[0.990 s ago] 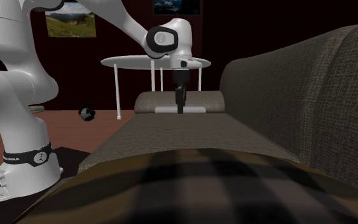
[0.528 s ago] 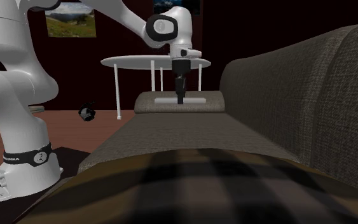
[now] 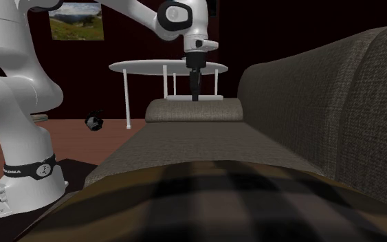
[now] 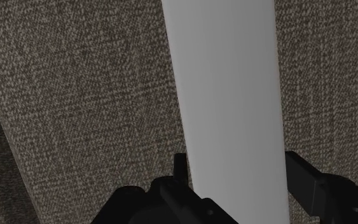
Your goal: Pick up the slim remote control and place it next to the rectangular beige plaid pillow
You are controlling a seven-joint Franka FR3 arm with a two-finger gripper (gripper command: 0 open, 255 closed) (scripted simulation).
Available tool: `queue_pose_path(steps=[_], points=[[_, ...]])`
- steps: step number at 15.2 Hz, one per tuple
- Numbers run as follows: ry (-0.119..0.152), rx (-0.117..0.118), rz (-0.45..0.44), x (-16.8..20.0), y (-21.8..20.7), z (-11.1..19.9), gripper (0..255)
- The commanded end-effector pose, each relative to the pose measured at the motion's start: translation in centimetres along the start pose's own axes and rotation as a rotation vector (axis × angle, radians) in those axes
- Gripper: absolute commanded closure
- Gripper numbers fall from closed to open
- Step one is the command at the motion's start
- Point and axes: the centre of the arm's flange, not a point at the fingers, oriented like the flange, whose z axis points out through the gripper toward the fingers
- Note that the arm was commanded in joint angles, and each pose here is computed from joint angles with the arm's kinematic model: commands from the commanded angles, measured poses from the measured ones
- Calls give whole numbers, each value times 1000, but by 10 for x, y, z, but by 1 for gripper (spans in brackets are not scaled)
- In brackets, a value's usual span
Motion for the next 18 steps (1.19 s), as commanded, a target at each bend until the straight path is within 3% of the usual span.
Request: queue_pose_path(steps=[1, 11, 18], points=[[0, 0, 0, -1, 1, -11, 255], [0, 0, 0, 0, -1, -63, 255], [0, 0, 0, 8, 91, -65, 255]])
